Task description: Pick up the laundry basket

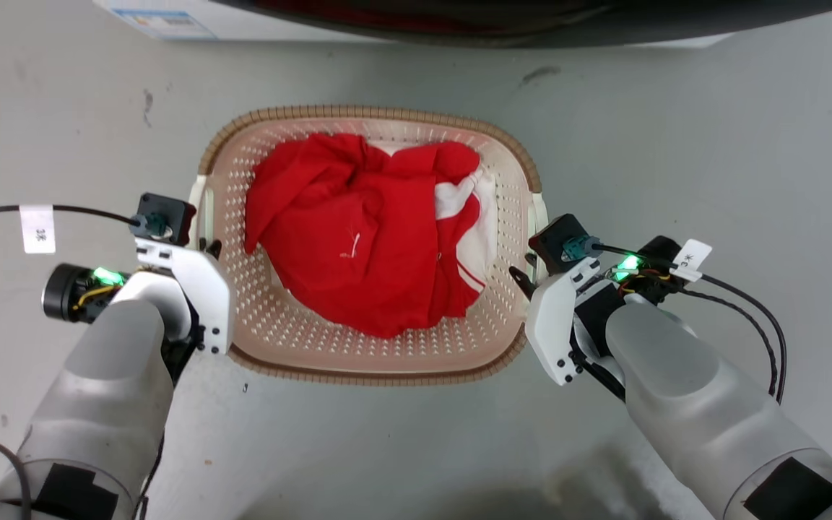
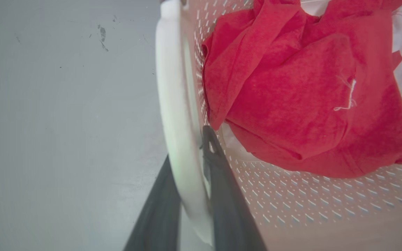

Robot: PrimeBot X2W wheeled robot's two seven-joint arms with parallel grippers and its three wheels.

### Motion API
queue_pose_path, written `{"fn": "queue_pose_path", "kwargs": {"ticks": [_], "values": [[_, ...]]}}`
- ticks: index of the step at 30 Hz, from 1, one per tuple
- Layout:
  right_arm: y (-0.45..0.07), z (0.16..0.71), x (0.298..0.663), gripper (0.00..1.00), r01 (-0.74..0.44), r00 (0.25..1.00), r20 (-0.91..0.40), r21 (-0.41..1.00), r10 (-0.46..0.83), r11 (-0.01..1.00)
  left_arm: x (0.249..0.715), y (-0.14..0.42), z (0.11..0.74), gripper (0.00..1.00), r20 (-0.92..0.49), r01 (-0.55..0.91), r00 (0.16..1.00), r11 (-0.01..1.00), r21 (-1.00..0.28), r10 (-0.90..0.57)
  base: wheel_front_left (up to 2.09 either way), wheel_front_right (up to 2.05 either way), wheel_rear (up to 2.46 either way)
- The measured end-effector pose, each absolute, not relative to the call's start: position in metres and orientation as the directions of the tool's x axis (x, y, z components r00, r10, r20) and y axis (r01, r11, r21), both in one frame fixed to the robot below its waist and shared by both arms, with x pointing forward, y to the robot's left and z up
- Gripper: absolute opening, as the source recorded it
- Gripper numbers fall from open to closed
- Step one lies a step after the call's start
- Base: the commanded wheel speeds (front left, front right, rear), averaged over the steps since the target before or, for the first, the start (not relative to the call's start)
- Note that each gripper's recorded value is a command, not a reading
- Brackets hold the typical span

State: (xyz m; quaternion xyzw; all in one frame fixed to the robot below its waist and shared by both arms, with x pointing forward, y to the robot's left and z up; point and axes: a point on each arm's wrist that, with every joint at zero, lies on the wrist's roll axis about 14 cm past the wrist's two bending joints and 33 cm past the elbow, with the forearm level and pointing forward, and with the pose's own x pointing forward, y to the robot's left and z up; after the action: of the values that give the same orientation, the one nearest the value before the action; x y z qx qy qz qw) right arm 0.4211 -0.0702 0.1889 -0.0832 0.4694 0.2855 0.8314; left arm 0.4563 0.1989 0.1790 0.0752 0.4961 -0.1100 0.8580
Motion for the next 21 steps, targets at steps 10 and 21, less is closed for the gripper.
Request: {"fn": "queue_pose_path", "kwargs": {"ticks": [10,21], "values": [[-0.082,0.228,0.411,0.0,-0.542,0.411,-0.841,0.085,0.352,0.836,0.436,0.186,0.215,0.0,-0.874,0.254,0.466,0.967,-0.015,-0.136,0.0,0.0,0.0],[-0.091,0.274,0.395,0.0,-0.519,0.449,-0.836,0.043,0.315,0.854,0.417,0.176,0.264,0.0,-0.865,0.281,0.475,0.959,-0.023,-0.16,0.0,0.0,0.0]]}}
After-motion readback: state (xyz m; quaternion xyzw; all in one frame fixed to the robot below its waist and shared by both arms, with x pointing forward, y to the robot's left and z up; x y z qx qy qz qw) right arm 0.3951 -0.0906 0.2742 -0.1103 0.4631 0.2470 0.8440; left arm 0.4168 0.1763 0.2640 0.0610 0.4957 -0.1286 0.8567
